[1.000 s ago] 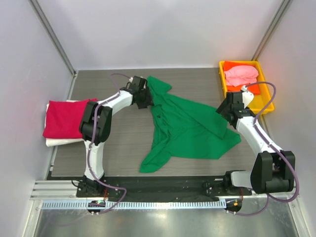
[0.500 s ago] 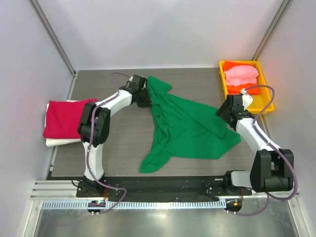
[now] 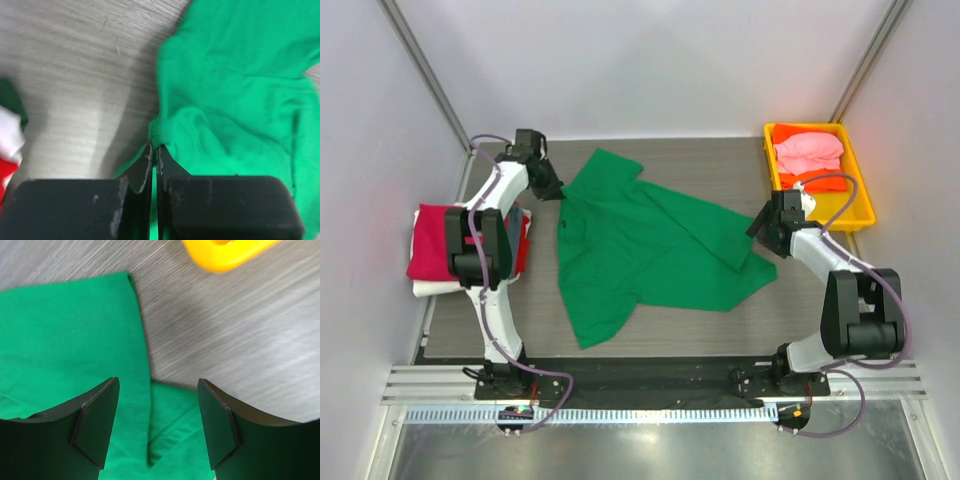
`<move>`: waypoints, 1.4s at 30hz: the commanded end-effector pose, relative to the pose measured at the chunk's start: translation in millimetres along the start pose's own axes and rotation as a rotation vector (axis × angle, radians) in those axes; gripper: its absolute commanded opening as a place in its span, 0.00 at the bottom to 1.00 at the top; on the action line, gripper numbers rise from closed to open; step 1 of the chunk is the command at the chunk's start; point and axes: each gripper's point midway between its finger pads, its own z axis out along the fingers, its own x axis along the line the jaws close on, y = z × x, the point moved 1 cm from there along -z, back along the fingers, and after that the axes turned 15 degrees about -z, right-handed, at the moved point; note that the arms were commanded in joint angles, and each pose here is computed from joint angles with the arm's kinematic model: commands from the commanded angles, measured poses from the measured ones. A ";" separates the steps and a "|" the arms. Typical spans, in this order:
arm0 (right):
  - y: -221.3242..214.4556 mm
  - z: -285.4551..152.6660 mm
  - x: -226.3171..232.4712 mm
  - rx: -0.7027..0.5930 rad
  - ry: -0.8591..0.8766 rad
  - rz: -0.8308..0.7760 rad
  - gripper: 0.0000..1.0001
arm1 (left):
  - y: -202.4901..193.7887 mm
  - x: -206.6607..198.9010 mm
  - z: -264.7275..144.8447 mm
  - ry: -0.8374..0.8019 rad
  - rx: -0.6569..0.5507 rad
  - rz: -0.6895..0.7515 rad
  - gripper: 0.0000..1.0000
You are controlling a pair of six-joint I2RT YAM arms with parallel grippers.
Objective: Fold and stack the t-shirts
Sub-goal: Flatten the tshirt out
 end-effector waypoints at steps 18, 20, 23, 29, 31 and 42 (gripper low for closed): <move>65.6 72.7 48.4 -0.039 -0.011 -0.074 0.52 | -18.9 31.0 13.9 0.124 0.002 0.054 0.00; 61.5 78.7 50.2 -0.030 -0.027 -0.084 0.52 | -18.5 30.9 13.0 0.125 0.001 0.055 0.00; 61.0 85.6 49.1 -0.027 -0.046 -0.087 0.42 | -16.1 28.5 12.7 0.119 -0.006 0.059 0.00; 84.4 83.9 48.3 -0.080 -0.087 -0.090 0.01 | -8.3 23.9 9.4 0.106 -0.023 0.053 0.00; 113.3 73.7 48.5 -0.150 -0.110 -0.083 0.01 | -1.9 22.1 7.3 0.099 -0.036 0.048 0.00; 261.7 65.3 104.0 -0.363 -0.018 -0.045 0.83 | 48.4 4.9 16.0 0.056 -0.116 -0.031 0.11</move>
